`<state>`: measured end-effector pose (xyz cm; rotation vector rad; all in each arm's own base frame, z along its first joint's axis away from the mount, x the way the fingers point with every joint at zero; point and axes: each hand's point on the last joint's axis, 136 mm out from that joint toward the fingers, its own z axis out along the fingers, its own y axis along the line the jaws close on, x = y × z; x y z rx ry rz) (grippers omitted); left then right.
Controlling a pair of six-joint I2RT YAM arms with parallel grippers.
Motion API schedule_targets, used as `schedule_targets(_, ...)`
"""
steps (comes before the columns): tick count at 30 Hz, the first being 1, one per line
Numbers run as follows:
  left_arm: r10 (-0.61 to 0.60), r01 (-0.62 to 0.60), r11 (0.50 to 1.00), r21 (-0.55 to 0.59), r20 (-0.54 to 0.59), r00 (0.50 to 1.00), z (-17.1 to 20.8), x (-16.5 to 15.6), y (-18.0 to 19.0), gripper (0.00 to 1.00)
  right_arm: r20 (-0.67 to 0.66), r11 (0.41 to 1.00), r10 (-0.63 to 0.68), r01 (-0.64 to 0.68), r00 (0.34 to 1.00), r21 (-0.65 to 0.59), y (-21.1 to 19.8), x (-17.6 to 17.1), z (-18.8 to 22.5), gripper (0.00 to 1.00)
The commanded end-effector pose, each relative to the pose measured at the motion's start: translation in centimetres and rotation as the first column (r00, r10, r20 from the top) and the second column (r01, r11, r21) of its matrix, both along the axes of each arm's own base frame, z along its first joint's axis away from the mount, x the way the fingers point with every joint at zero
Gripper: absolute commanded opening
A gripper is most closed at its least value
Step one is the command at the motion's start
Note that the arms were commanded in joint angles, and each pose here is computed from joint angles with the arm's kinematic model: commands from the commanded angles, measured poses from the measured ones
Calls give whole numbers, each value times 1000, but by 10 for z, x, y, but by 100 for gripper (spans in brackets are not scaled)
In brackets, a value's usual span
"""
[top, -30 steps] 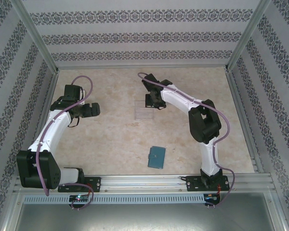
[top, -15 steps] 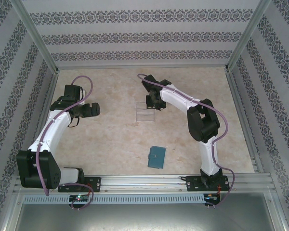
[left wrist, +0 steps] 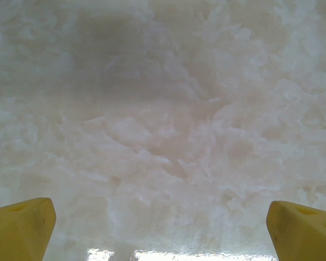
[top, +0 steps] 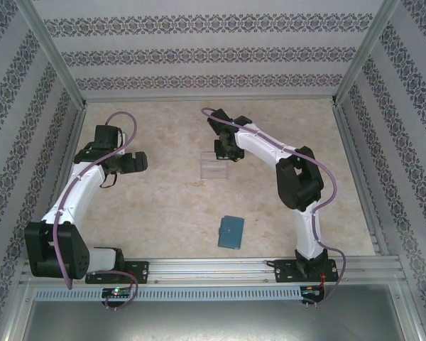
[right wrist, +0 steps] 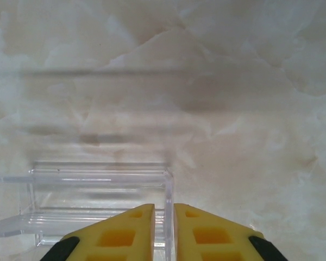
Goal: Take the credit cards out of the card holder
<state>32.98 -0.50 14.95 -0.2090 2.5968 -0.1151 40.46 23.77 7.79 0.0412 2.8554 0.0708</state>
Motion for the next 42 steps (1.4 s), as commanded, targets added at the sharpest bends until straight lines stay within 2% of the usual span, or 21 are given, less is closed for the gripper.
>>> schedule_targets(1,3,-3,1000,17,-28,1000,-2,-6,4,100,30,1000,21,-21,999,-5,-1,-9,27,20)
schedule_targets(6,2,-1,1000,12,-27,1000,-2,-6,3,100,30,1000,21,-21,999,1,-5,-23,37,23)
schedule_targets(12,4,-4,1000,9,-26,1000,-2,-5,3,100,-1,999,24,-24,1000,35,-4,-55,36,34)
schedule_targets(16,6,-6,1000,8,-28,1000,-3,-5,3,100,-22,999,23,-22,1000,46,-3,-86,33,45)
schedule_targets(23,6,-6,1000,7,-29,1000,-3,-6,2,100,-60,998,-2,6,998,68,-1,-142,27,60)
schedule_targets(25,7,-7,1000,6,-24,1000,-1,-6,2,100,-69,997,-14,19,998,75,-1,-158,23,66)
schedule_targets(27,8,-8,1000,8,-22,1000,-1,-6,3,100,-86,996,-30,37,996,83,-1,-175,17,77)
schedule_targets(32,12,-12,1000,9,-19,1000,-2,-5,3,100,-134,995,-69,78,989,63,-12,-207,-1,90)
schedule_targets(36,9,-8,1000,4,-25,1000,-3,-5,2,100,-182,994,-85,96,980,51,-16,-228,-19,96)
schedule_targets(42,6,-7,1000,-4,-31,999,-6,-4,1,100,-243,992,-86,106,966,70,-7,-245,-39,98)
